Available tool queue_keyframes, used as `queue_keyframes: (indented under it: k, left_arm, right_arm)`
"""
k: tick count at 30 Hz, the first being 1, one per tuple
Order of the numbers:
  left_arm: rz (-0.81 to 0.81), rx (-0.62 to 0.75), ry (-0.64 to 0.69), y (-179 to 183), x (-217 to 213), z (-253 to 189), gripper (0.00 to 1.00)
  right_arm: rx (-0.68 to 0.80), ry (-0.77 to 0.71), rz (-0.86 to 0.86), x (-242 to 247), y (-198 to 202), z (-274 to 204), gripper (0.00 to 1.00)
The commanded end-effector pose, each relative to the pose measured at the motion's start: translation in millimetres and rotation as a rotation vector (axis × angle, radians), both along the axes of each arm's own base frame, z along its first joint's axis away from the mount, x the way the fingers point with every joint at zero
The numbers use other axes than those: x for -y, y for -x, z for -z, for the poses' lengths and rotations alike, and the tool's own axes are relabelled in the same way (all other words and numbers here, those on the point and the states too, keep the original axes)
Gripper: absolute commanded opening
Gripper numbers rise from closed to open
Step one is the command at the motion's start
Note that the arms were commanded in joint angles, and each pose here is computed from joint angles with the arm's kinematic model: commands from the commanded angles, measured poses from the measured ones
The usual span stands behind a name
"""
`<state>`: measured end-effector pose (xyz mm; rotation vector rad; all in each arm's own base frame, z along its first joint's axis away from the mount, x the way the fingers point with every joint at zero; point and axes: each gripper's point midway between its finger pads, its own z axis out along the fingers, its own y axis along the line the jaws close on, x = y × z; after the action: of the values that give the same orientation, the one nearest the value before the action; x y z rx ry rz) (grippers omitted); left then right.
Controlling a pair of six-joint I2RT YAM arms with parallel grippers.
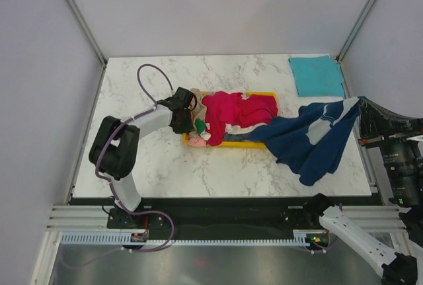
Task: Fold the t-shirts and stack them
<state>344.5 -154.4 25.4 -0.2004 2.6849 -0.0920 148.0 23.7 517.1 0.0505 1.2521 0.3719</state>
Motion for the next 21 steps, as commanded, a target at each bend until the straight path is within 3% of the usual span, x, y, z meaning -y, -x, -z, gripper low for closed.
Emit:
queue_keyframes:
  k: [1,7,11,12,13,15,17,18,19,21]
  left_arm:
    - [-0.079,0.112,0.085,-56.8,15.4,-16.6,0.02]
    - [-0.152,0.107,0.177,-115.0,35.4,-21.7,0.02]
    - [-0.129,0.162,0.183,-168.2,49.5,-28.9,0.02]
    - [-0.104,0.224,0.216,-190.8,61.0,-51.7,0.02]
    - [-0.089,0.197,0.212,-199.0,65.7,-29.6,0.02]
    - [-0.044,0.271,0.260,-230.8,82.5,-49.3,0.02]
    - [-0.020,0.263,0.260,-247.4,92.0,-19.5,0.03]
    - [-0.004,0.339,0.281,-267.7,98.1,-42.0,0.07]
    - [0.002,0.335,0.280,-275.9,101.9,-17.8,0.11]
    - [0.035,0.418,0.330,-294.4,113.0,-30.5,0.24]
  right_arm:
    - [0.024,-0.023,0.043,18.1,14.0,-8.0,0.01]
    - [0.003,0.002,0.053,25.0,21.8,3.6,0.01]
    - [-0.001,0.014,0.059,28.1,24.7,4.7,0.01]
    - [0.000,0.018,0.056,28.4,26.3,4.9,0.01]
    - [-0.005,0.022,0.061,29.3,26.5,6.6,0.01]
    - [-0.007,0.020,0.060,30.4,28.2,8.8,0.01]
    - [-0.016,0.003,0.048,28.5,28.2,12.8,0.01]
    - [-0.021,0.006,0.036,25.8,27.6,17.7,0.00]
    - [-0.023,0.004,0.020,22.8,27.8,19.7,0.00]
    - [-0.038,0.009,0.011,19.4,25.4,28.3,0.00]
